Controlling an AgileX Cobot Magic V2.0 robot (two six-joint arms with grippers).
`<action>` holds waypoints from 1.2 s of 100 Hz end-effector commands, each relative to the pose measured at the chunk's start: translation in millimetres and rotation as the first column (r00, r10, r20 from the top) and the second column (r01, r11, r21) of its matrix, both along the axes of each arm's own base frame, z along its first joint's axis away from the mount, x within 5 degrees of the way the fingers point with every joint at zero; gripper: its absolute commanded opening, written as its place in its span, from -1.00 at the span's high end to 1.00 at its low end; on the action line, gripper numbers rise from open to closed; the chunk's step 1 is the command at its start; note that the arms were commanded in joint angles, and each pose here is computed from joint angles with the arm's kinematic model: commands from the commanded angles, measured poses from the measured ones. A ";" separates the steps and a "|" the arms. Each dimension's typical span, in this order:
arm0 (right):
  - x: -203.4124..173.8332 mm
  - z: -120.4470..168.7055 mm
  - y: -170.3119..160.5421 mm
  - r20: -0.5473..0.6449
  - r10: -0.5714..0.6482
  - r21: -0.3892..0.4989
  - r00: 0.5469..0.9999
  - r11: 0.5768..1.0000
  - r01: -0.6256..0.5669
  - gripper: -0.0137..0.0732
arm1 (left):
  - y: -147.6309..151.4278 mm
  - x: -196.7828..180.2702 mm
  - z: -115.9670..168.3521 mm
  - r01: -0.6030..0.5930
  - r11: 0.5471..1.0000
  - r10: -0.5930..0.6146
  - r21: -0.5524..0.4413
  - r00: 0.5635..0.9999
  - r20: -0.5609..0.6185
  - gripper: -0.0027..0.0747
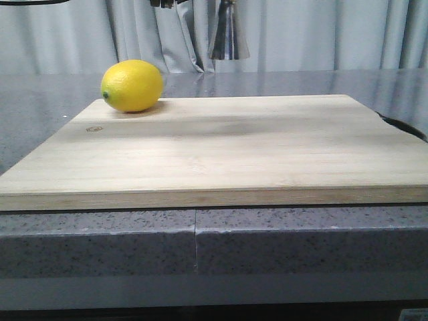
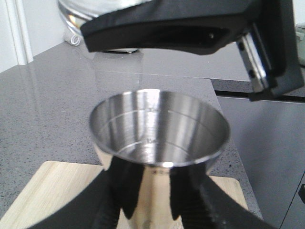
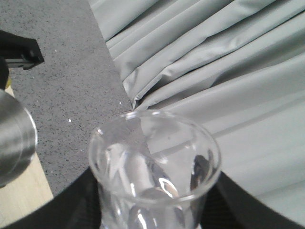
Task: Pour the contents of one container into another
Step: 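Lift the beaker with the right gripper and bring it over the jigger, then tilt the beaker with the right gripper, pouring water into the jigger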
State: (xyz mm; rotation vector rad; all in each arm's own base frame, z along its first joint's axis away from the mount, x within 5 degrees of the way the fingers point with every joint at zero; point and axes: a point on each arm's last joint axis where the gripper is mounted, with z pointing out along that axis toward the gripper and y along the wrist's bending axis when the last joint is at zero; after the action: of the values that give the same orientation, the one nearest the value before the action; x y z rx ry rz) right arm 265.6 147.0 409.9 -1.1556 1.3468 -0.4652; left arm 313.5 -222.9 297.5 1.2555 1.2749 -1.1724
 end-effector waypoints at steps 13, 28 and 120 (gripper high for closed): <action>-9.8 26.6 1.5 0.145 0.060 -0.024 0.988 0.998 -0.057 0.06 | 0.8 -14.8 35.6 0.070 0.988 -0.065 -0.138 0.997 0.036 0.32; -11.7 27.2 4.9 0.165 0.078 -0.059 0.983 0.996 -0.070 0.06 | 0.8 -14.8 35.6 0.070 0.988 -0.065 -0.138 0.997 0.036 0.32; -12.8 31.0 7.3 0.239 0.125 -0.139 0.963 0.986 -0.094 0.06 | 0.8 -14.8 35.6 0.070 0.988 -0.065 -0.138 0.997 0.036 0.32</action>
State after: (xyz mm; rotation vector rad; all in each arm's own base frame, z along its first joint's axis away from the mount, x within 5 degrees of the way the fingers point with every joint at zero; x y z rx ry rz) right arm 261.8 155.8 416.2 -1.2585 1.1652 -0.5806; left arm 313.5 -222.9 297.5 1.2555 1.2749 -1.1724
